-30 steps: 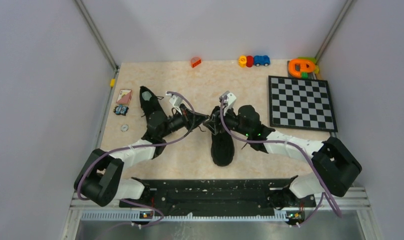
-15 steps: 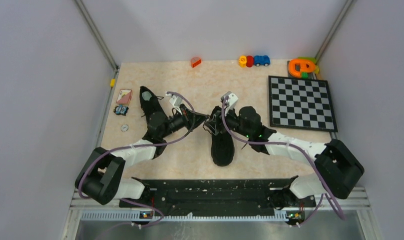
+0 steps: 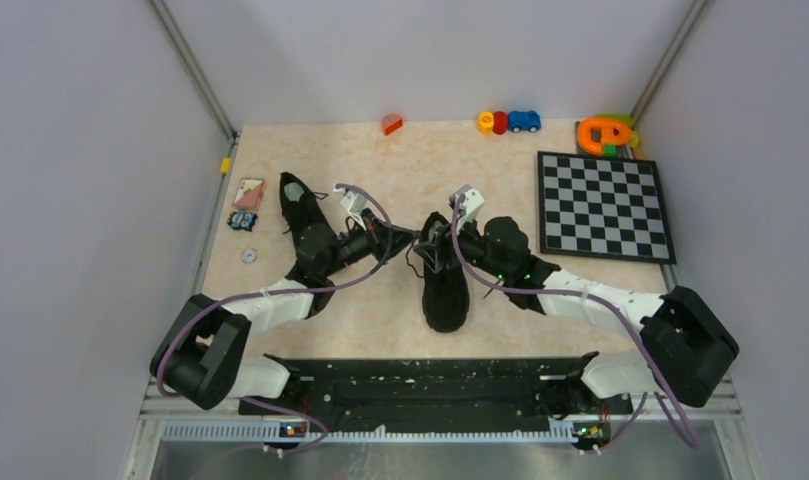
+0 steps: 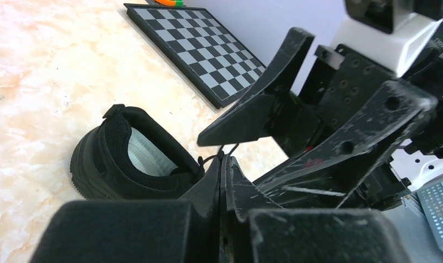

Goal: Tie the shoes
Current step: Wrap the shoelace around the shoelace.

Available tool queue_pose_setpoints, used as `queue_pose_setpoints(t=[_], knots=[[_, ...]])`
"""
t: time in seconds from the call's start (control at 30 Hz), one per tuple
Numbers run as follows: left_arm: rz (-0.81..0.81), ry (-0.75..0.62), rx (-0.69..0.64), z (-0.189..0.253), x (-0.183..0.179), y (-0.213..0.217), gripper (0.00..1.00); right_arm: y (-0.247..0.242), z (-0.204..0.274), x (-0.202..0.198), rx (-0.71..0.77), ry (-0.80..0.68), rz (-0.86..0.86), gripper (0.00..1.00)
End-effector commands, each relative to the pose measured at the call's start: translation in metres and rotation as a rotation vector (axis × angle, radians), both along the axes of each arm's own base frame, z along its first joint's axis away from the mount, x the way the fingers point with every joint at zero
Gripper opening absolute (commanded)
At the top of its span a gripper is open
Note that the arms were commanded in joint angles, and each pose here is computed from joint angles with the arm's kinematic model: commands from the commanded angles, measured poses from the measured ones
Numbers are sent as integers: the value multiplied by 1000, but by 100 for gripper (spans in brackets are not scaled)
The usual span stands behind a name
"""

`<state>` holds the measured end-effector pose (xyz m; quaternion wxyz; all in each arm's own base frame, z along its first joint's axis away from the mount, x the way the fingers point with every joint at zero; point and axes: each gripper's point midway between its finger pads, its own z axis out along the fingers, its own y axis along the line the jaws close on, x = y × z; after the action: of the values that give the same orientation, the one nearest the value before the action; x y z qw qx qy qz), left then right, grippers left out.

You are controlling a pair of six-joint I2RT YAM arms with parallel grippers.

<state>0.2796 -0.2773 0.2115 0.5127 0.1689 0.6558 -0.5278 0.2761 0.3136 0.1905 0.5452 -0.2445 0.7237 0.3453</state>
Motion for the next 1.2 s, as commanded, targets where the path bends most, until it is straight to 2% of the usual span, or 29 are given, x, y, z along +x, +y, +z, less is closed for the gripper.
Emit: queue_pose_setpoints(t=[0.0,0.2,0.5,0.6,0.63,0.8,0.9,1.03,1.17], knots=[[2,-60,-27,19,2,-2,0,22,22,5,69,-19,39,63],[0,-52,-30,19,1,-5,0,33,25,4,124,-11,70,58],[-7,-51,-28,18,2,-7,0,19,33,0,97,-39,37,58],[-19,-48,-25,16,1,-9,0,16,36,-3,90,-48,40,39],[-21,-49,-24,16,1,-9,0,16,36,-3,82,-49,44,36],[-23,-68,-6,16,1,-8,0,11,34,-3,38,-56,41,38],[-24,-73,17,16,1,-8,0,10,31,-3,12,-63,41,35],[-22,-86,59,16,-2,-5,0,11,29,2,-23,-68,34,37],[-18,-92,99,15,-6,0,0,13,26,9,-26,-69,21,35]])
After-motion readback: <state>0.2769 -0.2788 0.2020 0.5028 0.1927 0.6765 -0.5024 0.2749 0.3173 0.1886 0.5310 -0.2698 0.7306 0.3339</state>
